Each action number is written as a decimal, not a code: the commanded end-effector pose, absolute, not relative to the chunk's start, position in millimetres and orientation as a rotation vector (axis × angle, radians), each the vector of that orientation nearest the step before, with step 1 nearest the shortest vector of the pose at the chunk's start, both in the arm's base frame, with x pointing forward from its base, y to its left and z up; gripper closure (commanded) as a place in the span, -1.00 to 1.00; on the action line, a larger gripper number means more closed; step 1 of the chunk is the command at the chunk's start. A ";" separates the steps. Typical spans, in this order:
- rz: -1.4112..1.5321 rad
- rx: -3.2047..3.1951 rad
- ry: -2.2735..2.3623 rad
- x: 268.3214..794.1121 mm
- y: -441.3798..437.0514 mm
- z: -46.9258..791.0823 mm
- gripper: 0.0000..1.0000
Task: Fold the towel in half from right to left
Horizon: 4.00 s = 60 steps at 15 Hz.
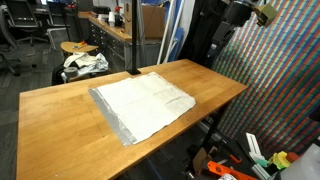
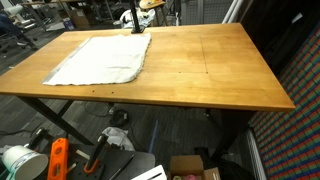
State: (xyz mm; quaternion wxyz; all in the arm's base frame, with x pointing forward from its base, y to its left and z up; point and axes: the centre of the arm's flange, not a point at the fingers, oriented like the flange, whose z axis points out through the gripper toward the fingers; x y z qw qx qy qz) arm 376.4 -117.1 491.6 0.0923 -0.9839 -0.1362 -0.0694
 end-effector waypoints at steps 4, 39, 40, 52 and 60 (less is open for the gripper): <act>-0.206 -2.922 -0.405 376.4 -117.1 491.6 -1.00; 0.339 -2.936 -0.129 485.5 -123.4 371.7 -1.00; 0.356 -2.931 -0.105 487.6 -127.9 365.0 -1.00; 0.265 -2.835 0.126 505.8 -173.5 304.3 -1.00; 0.071 -2.888 0.107 494.0 -194.4 275.4 -1.00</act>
